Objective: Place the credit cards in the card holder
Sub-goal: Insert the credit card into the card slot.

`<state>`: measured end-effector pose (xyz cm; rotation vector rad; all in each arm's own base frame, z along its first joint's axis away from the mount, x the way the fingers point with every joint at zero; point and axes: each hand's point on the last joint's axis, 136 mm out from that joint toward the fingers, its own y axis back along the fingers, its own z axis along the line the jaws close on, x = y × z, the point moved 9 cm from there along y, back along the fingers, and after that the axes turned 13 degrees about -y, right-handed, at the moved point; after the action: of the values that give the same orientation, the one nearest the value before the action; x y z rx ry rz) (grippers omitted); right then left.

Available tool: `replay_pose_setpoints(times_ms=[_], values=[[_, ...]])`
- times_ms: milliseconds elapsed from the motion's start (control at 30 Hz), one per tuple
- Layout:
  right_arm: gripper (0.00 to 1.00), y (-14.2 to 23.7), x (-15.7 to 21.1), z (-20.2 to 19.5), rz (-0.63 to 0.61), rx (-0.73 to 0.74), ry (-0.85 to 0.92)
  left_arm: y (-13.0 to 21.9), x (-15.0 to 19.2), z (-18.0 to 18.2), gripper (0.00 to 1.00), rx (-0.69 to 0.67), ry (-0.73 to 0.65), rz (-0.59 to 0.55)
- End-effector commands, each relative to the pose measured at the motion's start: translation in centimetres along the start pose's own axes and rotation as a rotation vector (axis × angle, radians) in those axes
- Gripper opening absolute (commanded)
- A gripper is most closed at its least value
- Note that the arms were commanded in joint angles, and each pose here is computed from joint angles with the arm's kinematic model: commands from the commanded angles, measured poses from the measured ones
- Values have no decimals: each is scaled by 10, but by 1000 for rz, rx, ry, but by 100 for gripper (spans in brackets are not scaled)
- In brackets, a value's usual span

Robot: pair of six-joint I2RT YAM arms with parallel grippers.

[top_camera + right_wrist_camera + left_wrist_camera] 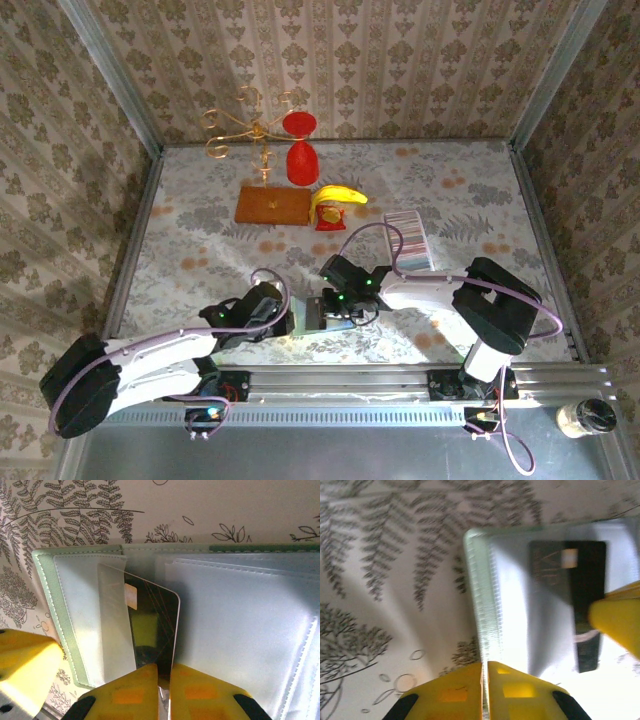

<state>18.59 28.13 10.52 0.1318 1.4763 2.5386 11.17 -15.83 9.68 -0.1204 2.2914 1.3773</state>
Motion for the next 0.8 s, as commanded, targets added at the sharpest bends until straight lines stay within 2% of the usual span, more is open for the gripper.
replay_pose_setpoints(times_ms=[0, 133, 300, 433, 767], values=[[11, -2, 4, -9, -13, 103, 27, -7, 3, 3, 10, -1, 0, 27], [12, -3, 6, 0, 0, 81, 50, -13, 0, -1, 5, 19, -7, 40], [12, -6, 5, 5, 9, 83, 62, -19, -2, -4, 3, 37, -7, 50], [19, -4, 4, 12, -1, 51, 63, -20, -3, -6, 2, 43, -5, 53], [17, 5, 2, 19, -36, 1, 52, -25, -13, -20, 1, 120, -6, 61]])
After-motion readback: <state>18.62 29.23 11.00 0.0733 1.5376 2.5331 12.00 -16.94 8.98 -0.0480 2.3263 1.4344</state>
